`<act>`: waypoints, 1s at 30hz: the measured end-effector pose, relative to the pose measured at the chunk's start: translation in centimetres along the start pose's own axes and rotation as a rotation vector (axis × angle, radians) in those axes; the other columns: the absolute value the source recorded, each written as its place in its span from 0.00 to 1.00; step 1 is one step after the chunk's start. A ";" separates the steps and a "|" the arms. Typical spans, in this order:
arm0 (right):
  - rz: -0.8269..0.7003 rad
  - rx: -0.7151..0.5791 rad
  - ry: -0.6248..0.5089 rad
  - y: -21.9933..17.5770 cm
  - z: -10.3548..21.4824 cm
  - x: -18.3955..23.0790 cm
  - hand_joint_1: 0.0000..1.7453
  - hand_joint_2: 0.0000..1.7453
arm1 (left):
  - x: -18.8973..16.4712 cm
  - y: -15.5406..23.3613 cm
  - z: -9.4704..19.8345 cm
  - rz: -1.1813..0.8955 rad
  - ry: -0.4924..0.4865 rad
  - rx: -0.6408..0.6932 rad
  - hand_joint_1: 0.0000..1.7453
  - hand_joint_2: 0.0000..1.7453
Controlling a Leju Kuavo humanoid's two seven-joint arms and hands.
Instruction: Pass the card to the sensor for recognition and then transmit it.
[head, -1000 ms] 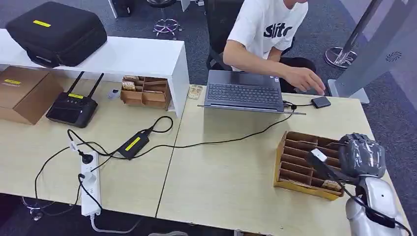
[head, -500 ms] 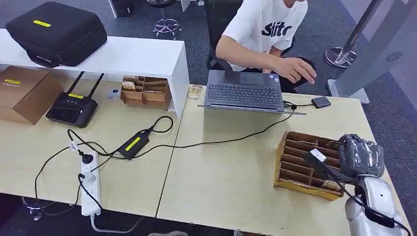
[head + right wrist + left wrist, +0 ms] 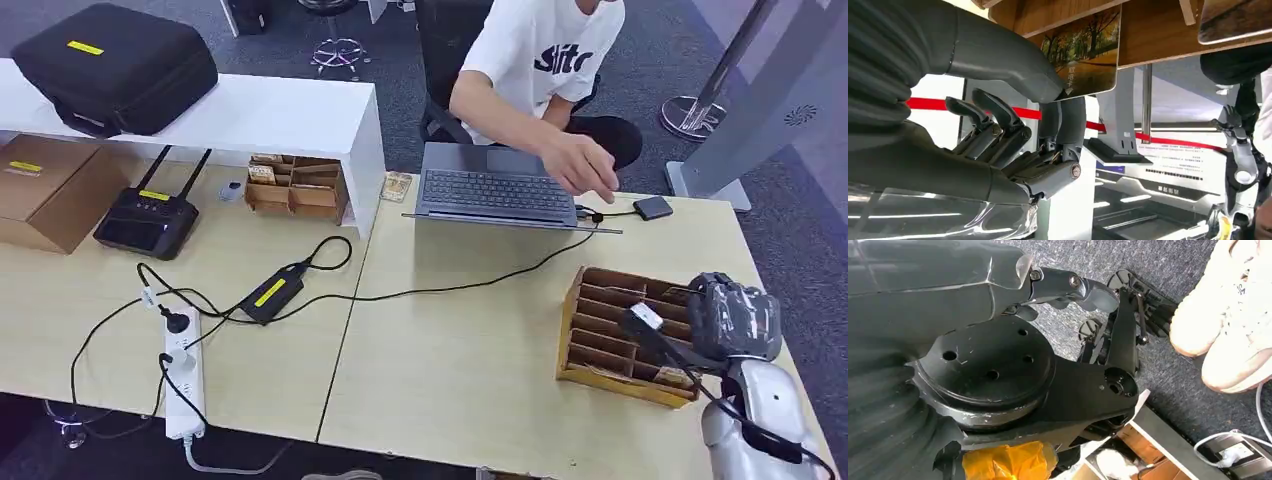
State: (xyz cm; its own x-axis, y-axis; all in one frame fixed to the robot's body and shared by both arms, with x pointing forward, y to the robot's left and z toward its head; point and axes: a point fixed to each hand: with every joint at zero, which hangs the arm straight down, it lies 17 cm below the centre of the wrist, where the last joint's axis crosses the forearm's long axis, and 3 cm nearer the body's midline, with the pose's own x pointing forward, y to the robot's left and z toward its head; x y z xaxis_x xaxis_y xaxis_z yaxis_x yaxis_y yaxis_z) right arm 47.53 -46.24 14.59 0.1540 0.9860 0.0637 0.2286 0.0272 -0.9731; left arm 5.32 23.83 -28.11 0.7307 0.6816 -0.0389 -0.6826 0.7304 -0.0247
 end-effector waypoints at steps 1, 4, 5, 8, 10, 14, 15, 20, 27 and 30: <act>0.000 0.000 0.000 0.0 0.0 0.0 1.00 1.00 | 0.0 0.0 0.0 0.000 0.000 0.000 0.00 1.00; 0.000 -0.008 -0.003 -0.2 0.0 0.1 1.00 1.00 | 0.0 0.0 0.0 0.000 0.000 0.000 0.00 1.00; 0.001 -0.018 -0.005 -0.5 -0.1 0.1 1.00 1.00 | 0.0 0.0 0.0 0.000 0.000 0.000 0.00 1.00; 0.007 -0.088 -0.012 -2.4 -0.4 0.4 1.00 1.00 | 0.0 0.0 0.0 0.000 0.000 0.000 0.00 1.00; 0.002 -0.174 -0.026 -4.9 -0.8 1.0 1.00 1.00 | 0.0 0.0 0.0 0.000 -0.001 0.000 0.00 1.00; -0.003 -0.320 -0.053 -10.8 -1.9 2.6 1.00 1.00 | 0.0 0.0 0.0 -0.003 -0.001 -0.004 0.00 1.00; -0.011 -0.351 -0.057 -12.1 -2.1 3.0 1.00 1.00 | 0.0 0.1 0.0 -0.005 -0.001 -0.002 0.00 1.00; -0.029 -0.457 -0.088 -16.7 -2.6 5.1 1.00 1.00 | 0.0 0.1 0.0 -0.012 -0.002 -0.004 0.00 1.00; -0.046 -0.491 -0.112 -18.4 -3.0 7.0 1.00 1.00 | 0.1 0.2 0.0 -0.025 -0.004 -0.003 0.00 1.00; -0.054 -0.490 -0.121 -18.5 -3.2 7.9 1.00 1.00 | 0.1 0.3 0.0 -0.028 -0.004 -0.002 0.00 1.00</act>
State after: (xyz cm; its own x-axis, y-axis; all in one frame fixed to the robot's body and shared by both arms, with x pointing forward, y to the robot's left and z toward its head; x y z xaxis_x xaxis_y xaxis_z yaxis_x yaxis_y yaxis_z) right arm 47.60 -39.50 33.81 0.0238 0.9981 0.0568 0.6616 0.0269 -0.7494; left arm 5.18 24.05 -28.13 0.7498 0.6607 -0.0344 -0.6616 0.7493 -0.0280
